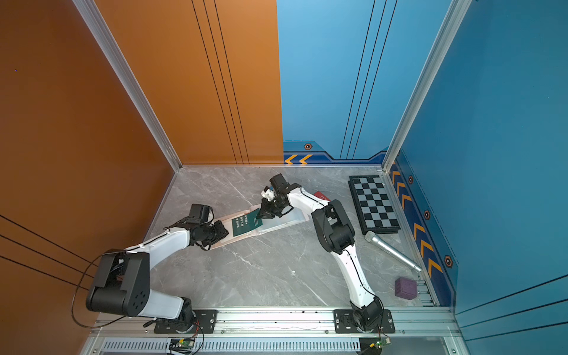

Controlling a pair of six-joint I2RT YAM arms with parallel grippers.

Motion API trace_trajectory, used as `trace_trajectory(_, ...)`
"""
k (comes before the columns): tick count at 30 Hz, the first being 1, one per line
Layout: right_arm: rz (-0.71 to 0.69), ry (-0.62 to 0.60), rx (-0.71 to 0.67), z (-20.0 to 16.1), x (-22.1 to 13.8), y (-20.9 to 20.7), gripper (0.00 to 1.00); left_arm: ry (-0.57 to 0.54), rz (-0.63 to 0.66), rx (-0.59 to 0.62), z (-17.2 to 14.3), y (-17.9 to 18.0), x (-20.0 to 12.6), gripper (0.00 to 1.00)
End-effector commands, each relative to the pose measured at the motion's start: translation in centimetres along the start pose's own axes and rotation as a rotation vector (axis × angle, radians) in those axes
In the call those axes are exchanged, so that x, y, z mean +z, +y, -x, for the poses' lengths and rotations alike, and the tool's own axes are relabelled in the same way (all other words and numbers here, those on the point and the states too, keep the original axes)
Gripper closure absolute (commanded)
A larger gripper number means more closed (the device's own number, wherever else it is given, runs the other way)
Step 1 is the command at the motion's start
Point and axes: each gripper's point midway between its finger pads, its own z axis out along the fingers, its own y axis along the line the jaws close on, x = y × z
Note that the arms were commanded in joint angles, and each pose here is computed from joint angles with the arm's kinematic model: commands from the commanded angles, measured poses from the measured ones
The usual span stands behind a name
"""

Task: Place the photos into the photo albums
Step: Insert the photo into the photo album.

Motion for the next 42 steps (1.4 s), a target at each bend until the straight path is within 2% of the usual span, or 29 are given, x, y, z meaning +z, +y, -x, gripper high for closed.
trace_trajectory(1,-0.027,0.024,0.003,-0.6,1.6,0.2,0.9,0.012,-0.02,0.024,-0.4,-0.4,0.2,0.69)
trace_trajectory(9,-0.067,0.042,-0.013,-1.0,2.3,0.1,0.87,0.005,-0.016,0.018,-0.5,-0.1,0.0,0.69)
trace_trajectory(16,-0.103,0.063,-0.035,-1.9,3.5,0.0,0.8,0.006,-0.026,0.023,-0.5,-0.5,0.1,0.69)
trace_trajectory(23,-0.114,0.03,-0.072,-1.4,1.6,1.4,0.71,0.01,-0.027,0.025,-0.6,-0.4,0.1,0.69)
trace_trajectory(30,-0.206,0.007,-0.131,-1.4,-1.1,1.8,0.63,0.007,-0.032,0.023,-0.5,-0.6,0.2,0.69)
trace_trajectory(33,-0.209,0.001,-0.134,-1.3,-1.6,1.9,0.63,0.007,-0.03,0.024,-0.5,-0.6,0.2,0.69)
trace_trajectory(40,-0.259,0.005,-0.131,-1.2,-0.7,0.3,0.83,0.013,-0.034,0.028,-0.5,-0.8,0.4,0.69)
trace_trajectory(42,-0.259,0.019,-0.122,-1.4,-0.2,-0.1,0.86,0.013,-0.031,0.027,-0.6,-0.8,0.4,0.69)
